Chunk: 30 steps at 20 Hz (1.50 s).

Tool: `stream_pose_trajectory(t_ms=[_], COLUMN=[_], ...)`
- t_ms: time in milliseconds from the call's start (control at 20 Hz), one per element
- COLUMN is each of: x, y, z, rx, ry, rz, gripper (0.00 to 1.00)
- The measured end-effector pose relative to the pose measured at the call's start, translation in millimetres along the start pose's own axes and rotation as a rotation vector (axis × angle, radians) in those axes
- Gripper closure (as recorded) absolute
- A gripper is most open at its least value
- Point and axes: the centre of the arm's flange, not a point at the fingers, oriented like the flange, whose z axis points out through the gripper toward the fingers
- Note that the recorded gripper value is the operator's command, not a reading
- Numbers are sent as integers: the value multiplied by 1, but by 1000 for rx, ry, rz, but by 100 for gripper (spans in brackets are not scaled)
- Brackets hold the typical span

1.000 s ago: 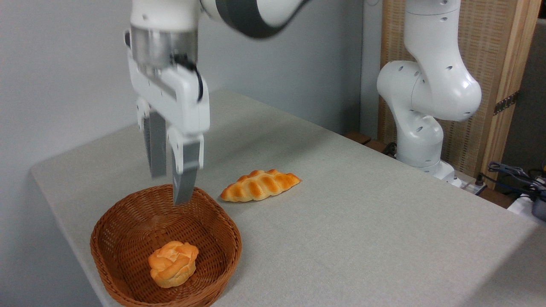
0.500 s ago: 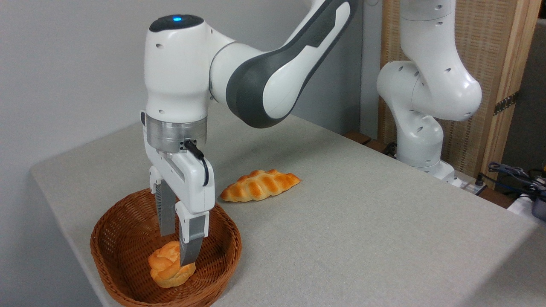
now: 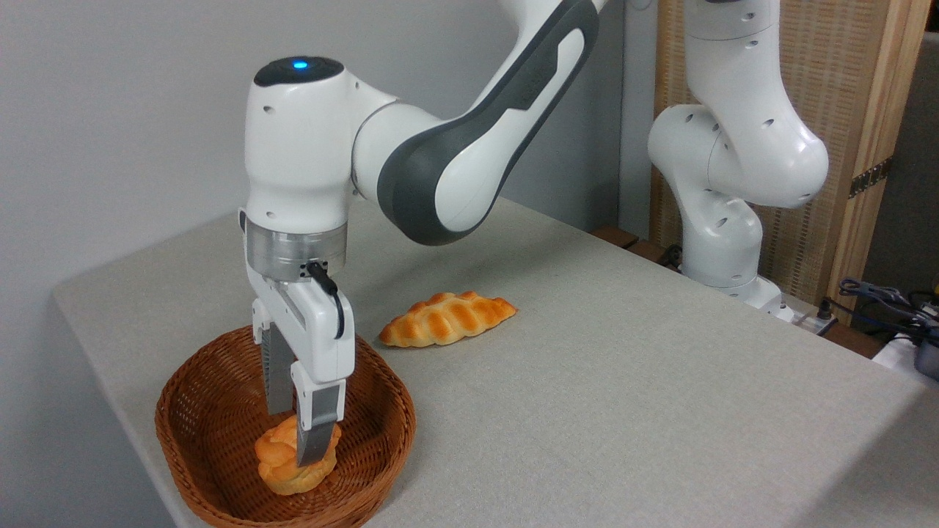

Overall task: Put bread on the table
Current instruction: 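Close the gripper on the round orange bun, then lift the bun out of the basket and carry it past the braided roll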

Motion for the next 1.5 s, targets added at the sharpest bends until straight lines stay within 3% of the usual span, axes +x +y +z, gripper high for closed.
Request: stream_pose_trajectory(t_ms=[50,150,250,500,650,1000,1150,1350,1500], x=[0,-1,-1,-1,-1,-2,-8,-19,-37], y=[0,0,0,0,0,0,3,7,16], z=[2,6,7,8,8,-4,-55,-137,-160], rx=[-3,-6,-4,-3,-3,-17,-103,-126,-153], ry=[-2,-5,-4,-2,-2,-16,-90,-99,-118], rz=[0,-1,6,69,74,72,68,47,61], gripper=[13,51,67,68,73,73,73,73,73])
